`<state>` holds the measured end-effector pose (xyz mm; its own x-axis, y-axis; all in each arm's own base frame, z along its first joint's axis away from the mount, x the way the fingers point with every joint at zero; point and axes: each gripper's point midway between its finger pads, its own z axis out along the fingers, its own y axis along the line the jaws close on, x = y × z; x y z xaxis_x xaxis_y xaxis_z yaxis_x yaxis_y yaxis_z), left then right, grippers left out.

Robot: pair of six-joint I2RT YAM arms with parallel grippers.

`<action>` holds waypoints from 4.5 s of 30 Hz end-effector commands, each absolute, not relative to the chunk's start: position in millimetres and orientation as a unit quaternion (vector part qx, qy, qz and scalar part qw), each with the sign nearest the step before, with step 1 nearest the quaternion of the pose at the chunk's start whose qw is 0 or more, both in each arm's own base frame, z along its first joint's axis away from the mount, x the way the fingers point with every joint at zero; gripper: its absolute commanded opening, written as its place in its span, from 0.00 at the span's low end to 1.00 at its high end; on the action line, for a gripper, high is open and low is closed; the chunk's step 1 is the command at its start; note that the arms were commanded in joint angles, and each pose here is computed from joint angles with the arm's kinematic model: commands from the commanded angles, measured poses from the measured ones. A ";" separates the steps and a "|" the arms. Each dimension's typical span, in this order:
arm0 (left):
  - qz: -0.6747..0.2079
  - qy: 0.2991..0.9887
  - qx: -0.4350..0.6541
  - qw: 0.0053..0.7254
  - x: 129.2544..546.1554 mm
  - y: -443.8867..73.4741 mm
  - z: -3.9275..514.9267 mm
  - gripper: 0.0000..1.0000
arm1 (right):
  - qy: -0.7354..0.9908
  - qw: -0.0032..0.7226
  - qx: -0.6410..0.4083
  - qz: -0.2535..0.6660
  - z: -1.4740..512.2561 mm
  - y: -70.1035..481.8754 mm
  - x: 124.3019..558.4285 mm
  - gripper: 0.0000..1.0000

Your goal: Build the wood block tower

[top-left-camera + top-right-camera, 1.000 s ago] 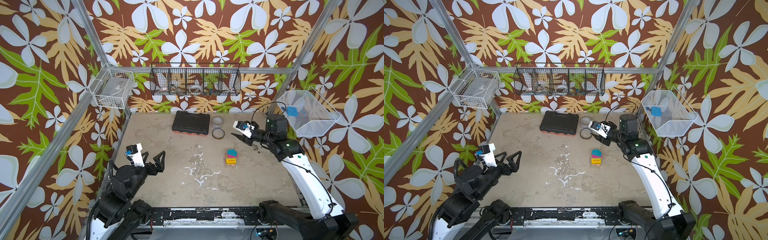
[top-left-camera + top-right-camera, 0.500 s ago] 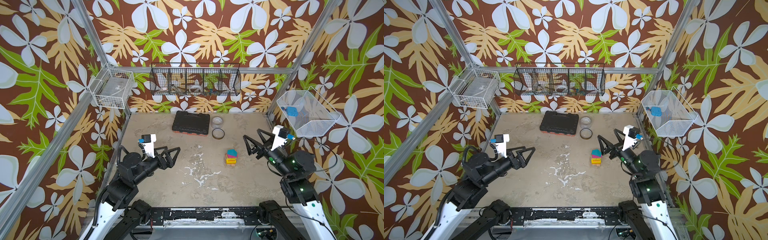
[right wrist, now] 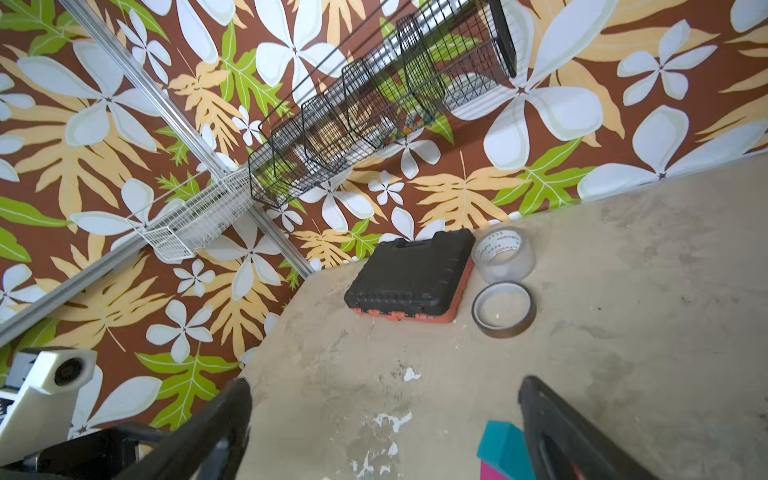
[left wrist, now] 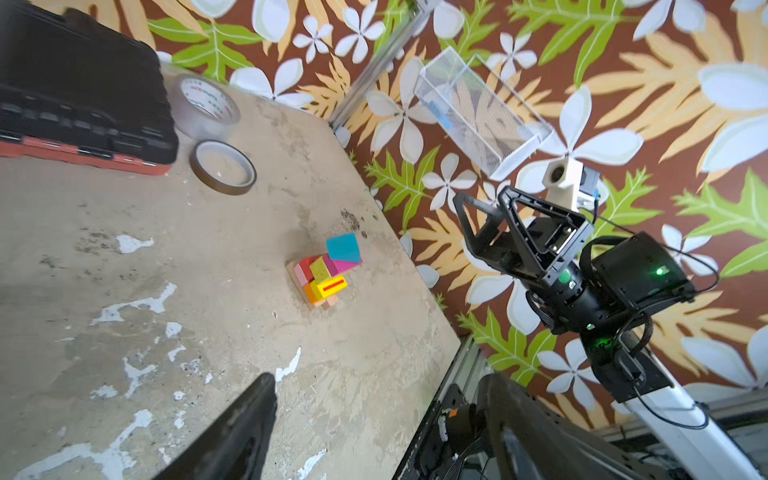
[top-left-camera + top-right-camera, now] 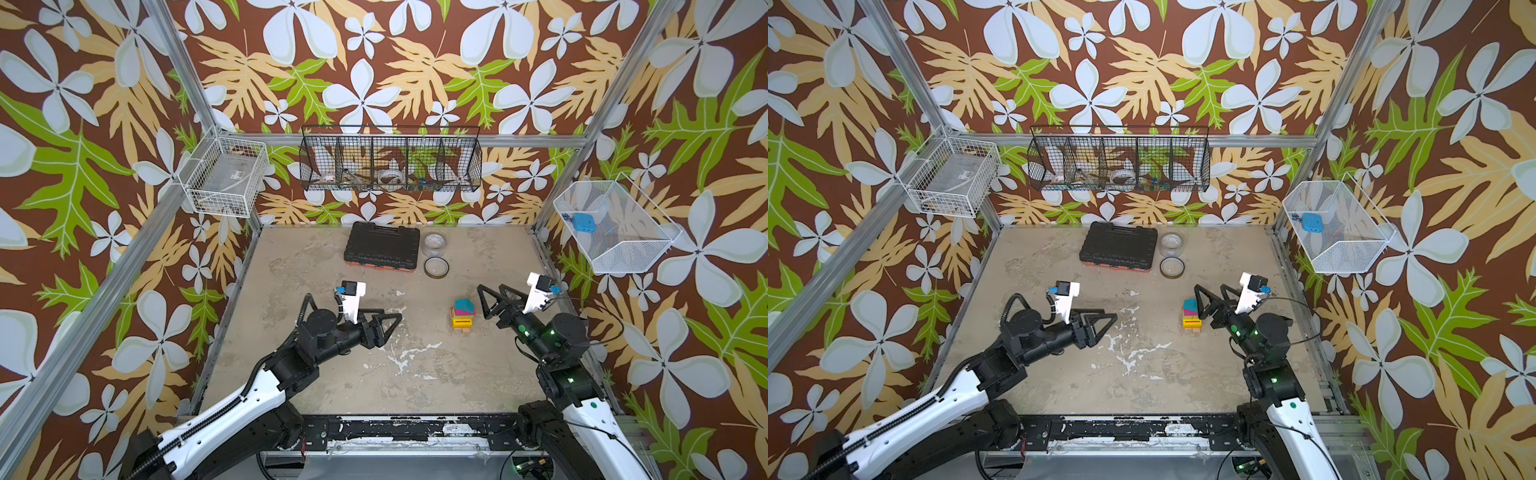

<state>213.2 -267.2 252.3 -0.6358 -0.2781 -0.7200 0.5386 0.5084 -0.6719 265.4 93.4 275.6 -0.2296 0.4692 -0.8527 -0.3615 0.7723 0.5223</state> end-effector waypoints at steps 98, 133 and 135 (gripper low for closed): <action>-0.288 0.833 0.231 0.412 367.5 -462.5 124.4 0.39 | 0.789 0.525 0.119 0.295 160.8 97.4 269.8 0.17; -0.293 0.827 0.242 0.415 356.5 -464.5 128.5 0.36 | 0.814 0.496 0.138 0.270 141.2 95.1 279.5 0.17; -0.292 0.827 0.243 0.414 355.8 -464.9 127.6 0.36 | 0.815 0.495 0.138 0.269 140.6 95.0 279.7 0.17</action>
